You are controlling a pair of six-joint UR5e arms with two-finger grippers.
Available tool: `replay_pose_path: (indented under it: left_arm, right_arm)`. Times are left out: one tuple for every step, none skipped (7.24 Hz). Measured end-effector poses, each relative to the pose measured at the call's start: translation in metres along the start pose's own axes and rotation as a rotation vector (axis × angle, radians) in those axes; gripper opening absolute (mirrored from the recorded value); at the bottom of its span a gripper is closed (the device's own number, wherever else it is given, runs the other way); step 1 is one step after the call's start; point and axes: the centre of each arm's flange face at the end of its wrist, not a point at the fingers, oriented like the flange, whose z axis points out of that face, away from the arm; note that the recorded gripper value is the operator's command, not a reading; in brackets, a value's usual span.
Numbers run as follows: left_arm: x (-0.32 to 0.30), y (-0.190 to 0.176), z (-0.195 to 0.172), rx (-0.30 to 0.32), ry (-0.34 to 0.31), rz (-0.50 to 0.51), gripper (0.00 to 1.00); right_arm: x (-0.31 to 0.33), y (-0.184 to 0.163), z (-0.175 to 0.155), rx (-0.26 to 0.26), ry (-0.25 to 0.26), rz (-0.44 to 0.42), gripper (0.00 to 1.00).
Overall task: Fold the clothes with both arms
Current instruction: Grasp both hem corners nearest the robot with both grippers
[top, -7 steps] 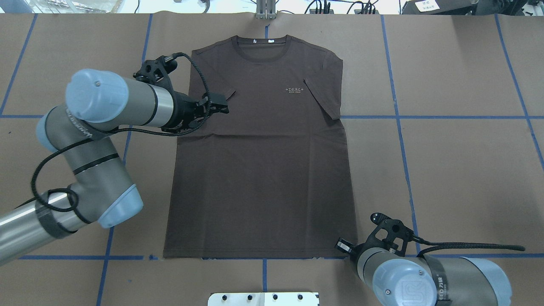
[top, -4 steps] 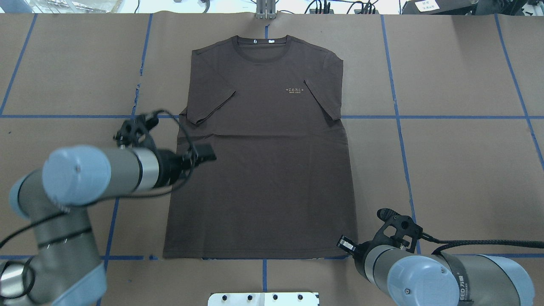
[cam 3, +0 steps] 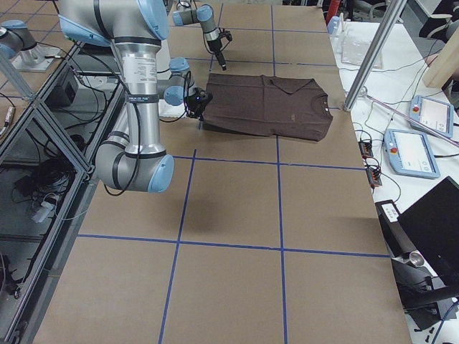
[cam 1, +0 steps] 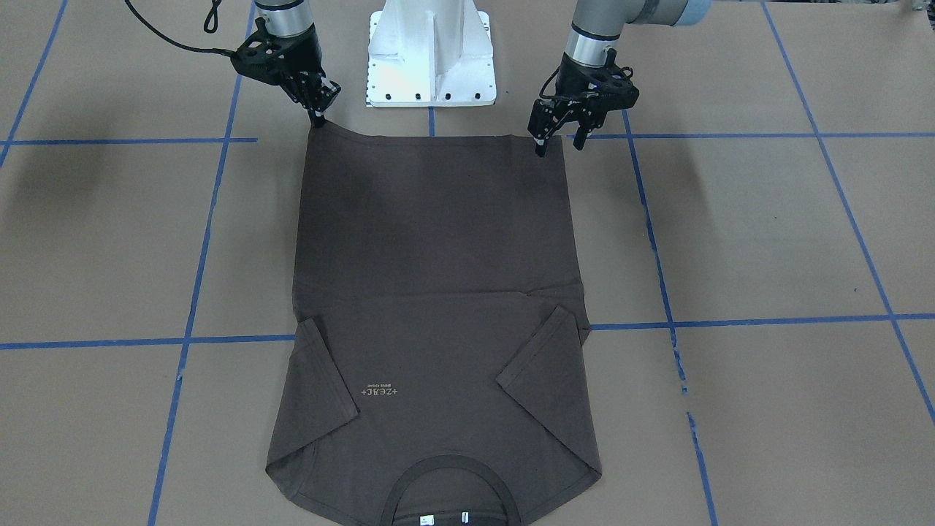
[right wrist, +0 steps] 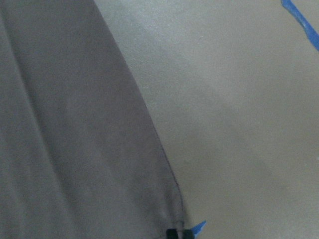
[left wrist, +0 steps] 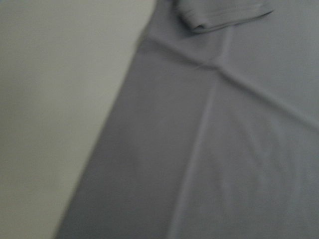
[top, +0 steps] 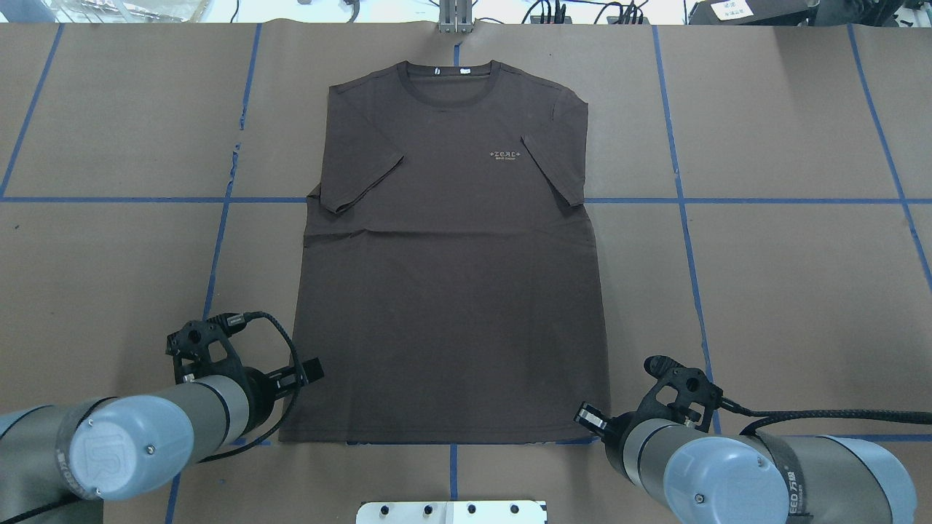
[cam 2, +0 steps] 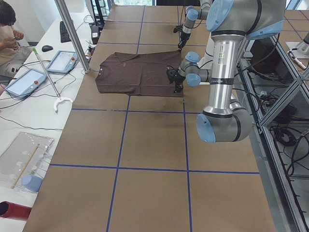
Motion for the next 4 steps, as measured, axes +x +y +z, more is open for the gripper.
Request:
replay_pose_path:
  left_arm:
    - [-0.006,0.013,0.007,-0.007,-0.037,0.007,0.70]
    - [-0.010,0.027,0.014,-0.020,-0.060,0.002,0.67]
    - [-0.012,0.036,0.019,-0.027,-0.072,-0.003,0.67]
    - [-0.013,0.039,0.021,-0.030,-0.077,-0.004,0.65]
  right_arm:
    - [0.000,0.000,0.001,-0.001,0.001,-0.001,0.00]
    - [0.001,0.000,0.002,-0.001,0.003,-0.002,0.00]
    - [0.002,0.000,0.003,0.001,0.006,-0.002,0.00]
    - [0.003,0.000,0.004,0.001,0.008,-0.003,0.00]
